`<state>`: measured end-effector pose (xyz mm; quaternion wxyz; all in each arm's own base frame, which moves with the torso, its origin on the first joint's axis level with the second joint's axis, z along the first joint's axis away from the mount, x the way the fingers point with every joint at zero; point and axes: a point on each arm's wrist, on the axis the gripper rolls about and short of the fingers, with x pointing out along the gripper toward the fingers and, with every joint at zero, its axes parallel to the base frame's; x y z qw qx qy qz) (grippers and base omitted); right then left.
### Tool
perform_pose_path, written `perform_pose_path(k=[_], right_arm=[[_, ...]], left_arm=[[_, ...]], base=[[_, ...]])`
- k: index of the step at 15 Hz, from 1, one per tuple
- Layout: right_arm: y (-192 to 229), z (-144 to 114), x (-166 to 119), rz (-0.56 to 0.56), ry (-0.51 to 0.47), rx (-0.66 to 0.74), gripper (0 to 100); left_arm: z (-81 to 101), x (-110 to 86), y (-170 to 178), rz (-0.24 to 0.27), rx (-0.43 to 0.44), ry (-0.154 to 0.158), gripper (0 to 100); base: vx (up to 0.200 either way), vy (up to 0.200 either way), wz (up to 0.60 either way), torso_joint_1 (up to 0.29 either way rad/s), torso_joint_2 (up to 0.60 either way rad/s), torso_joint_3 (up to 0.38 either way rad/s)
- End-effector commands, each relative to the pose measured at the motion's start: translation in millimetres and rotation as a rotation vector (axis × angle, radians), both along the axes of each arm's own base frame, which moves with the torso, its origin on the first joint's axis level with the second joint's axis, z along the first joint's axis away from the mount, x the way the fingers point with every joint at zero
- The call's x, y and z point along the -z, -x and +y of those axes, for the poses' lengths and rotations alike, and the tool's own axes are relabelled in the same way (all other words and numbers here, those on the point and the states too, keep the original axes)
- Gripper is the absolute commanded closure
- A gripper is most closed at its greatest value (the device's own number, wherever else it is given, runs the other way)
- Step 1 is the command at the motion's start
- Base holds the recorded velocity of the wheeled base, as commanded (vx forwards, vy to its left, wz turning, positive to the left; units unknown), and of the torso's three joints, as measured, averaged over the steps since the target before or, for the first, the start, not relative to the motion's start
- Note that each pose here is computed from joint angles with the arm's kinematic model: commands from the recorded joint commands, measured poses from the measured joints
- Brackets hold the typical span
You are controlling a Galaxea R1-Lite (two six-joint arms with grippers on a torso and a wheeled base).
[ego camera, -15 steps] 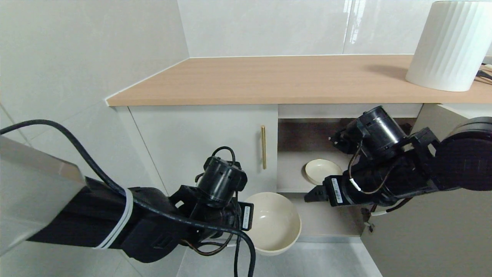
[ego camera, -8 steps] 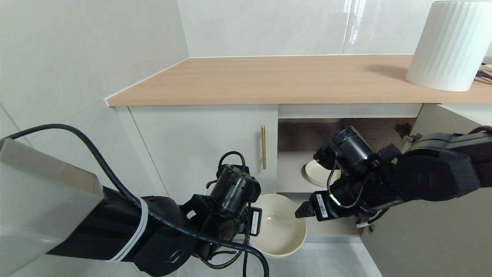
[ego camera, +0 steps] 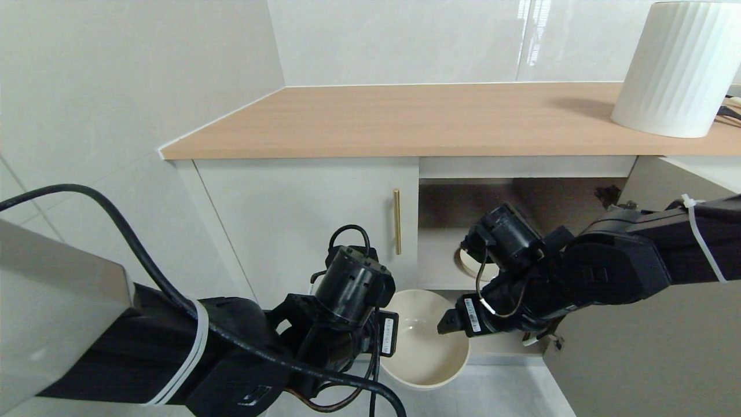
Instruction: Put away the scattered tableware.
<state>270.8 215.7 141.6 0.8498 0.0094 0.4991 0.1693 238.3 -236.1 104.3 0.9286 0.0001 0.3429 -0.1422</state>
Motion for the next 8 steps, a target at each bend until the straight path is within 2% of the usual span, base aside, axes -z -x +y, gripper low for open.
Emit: perform_pose_path(k=[1,8], right_arm=[[-1.8,1.8,4.9,0.010,0.008,-0.001,100],[-2.7,2.5,4.1,0.008,0.002,0.004,100]], left_arm=[[-0.3,-1.8,1.4,-0.004,0.003,0.004,100],[-0.6,-1.8,1.7,-0.003,0.004,0.005,100]], base=[[0.000,0.000,0.00,0.000,0.00,0.000],[0.000,0.000,0.00,0.000,0.00,0.000]])
